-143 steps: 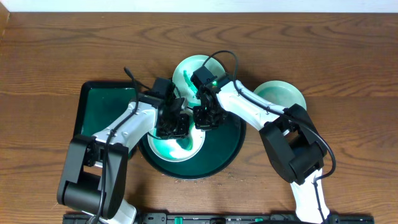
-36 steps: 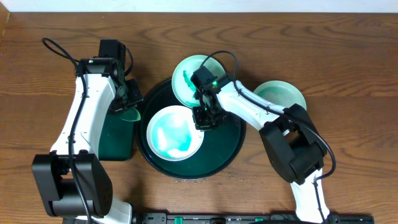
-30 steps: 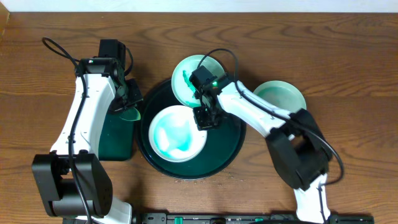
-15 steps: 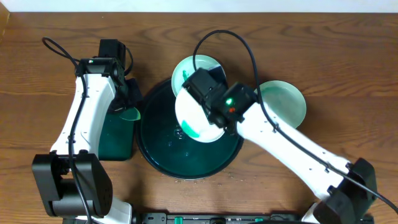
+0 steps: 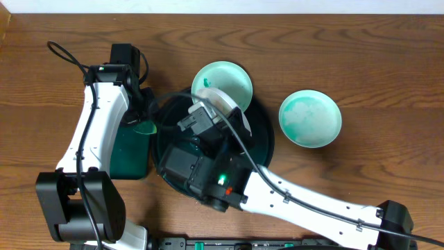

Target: Clean dirty plates on tray and stack at the side

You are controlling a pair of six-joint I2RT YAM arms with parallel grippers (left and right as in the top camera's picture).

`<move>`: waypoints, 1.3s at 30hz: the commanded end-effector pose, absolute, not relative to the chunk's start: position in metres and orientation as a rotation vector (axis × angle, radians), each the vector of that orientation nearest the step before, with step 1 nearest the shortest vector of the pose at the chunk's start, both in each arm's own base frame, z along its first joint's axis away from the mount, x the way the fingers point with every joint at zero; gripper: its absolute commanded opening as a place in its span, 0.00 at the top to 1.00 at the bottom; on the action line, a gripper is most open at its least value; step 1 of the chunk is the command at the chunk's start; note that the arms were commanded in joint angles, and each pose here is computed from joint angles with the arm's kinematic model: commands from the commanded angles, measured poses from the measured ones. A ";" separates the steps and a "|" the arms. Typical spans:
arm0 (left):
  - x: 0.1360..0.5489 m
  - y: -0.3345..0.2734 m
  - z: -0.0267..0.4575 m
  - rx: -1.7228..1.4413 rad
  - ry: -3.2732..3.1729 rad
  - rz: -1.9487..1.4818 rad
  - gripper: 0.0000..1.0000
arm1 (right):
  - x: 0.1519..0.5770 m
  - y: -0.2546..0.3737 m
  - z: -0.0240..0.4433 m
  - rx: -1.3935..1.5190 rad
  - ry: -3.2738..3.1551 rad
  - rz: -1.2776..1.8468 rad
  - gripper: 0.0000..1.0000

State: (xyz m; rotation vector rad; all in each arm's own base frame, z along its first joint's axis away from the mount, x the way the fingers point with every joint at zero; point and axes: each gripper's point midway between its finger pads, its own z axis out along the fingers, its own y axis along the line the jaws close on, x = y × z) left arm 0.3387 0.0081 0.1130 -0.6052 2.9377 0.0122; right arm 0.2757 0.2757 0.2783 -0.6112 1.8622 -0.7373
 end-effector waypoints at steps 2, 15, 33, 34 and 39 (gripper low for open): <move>0.342 0.012 0.124 -0.574 2.908 0.025 0.92 | 0.275 0.264 0.316 -0.506 1.720 -0.828 0.99; 0.342 0.012 0.124 -0.574 2.907 0.024 0.93 | 0.278 0.269 0.228 -0.617 2.218 -0.466 0.99; 0.342 0.012 0.124 -0.574 2.908 0.025 0.93 | 0.359 0.167 0.207 -0.108 2.728 0.521 0.99; 0.342 0.012 0.124 -0.574 2.908 0.025 0.93 | 0.365 0.142 0.211 -0.019 2.718 0.503 0.99; 0.342 0.012 0.124 -0.574 2.908 0.024 0.93 | 0.372 0.035 0.214 0.330 2.703 0.340 0.99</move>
